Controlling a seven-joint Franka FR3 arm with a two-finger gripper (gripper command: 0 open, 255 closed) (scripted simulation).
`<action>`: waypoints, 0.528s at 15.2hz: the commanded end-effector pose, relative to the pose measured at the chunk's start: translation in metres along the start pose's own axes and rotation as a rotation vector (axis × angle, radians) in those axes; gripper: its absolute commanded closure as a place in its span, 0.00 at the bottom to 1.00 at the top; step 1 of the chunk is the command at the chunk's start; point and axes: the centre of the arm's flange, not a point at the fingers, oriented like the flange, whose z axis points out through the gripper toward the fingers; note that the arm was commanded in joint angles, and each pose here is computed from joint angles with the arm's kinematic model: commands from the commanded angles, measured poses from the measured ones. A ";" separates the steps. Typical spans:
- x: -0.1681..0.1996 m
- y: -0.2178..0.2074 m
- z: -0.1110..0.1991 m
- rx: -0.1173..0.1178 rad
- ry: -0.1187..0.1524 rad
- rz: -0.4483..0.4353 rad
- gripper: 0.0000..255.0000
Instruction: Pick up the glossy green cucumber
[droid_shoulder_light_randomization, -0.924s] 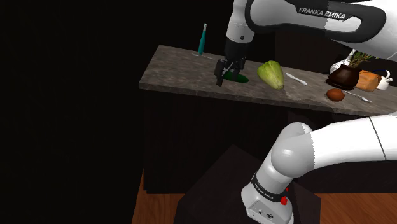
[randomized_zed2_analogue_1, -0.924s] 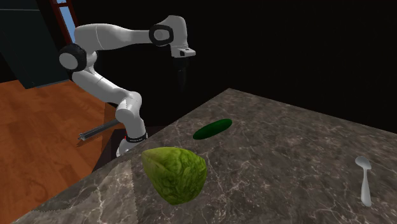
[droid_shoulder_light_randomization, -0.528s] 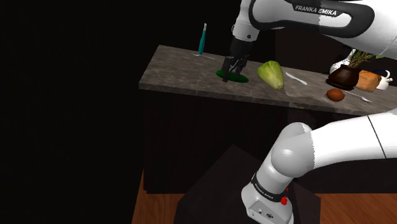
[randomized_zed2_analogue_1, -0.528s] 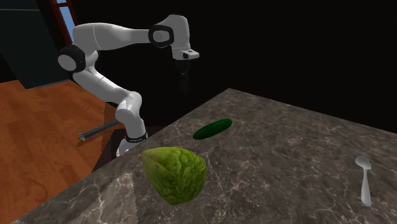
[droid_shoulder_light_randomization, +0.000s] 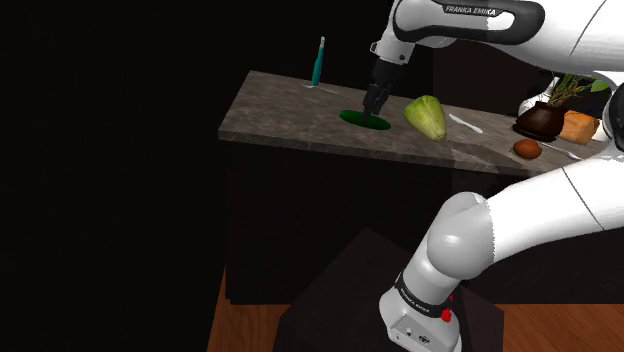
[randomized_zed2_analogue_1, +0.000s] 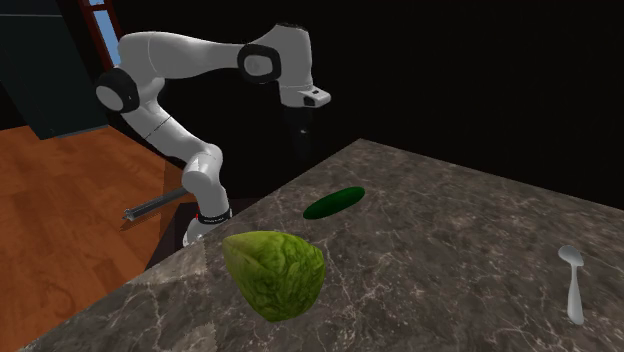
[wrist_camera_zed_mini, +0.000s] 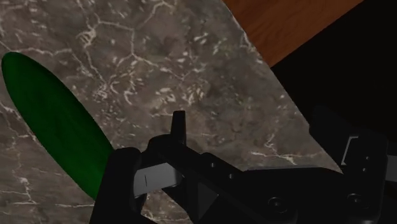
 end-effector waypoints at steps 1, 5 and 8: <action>0.006 0.028 0.002 0.021 0.001 -0.045 0.00; 0.023 0.085 0.010 0.065 0.003 -0.127 0.00; 0.038 0.126 0.016 0.097 0.004 -0.187 0.00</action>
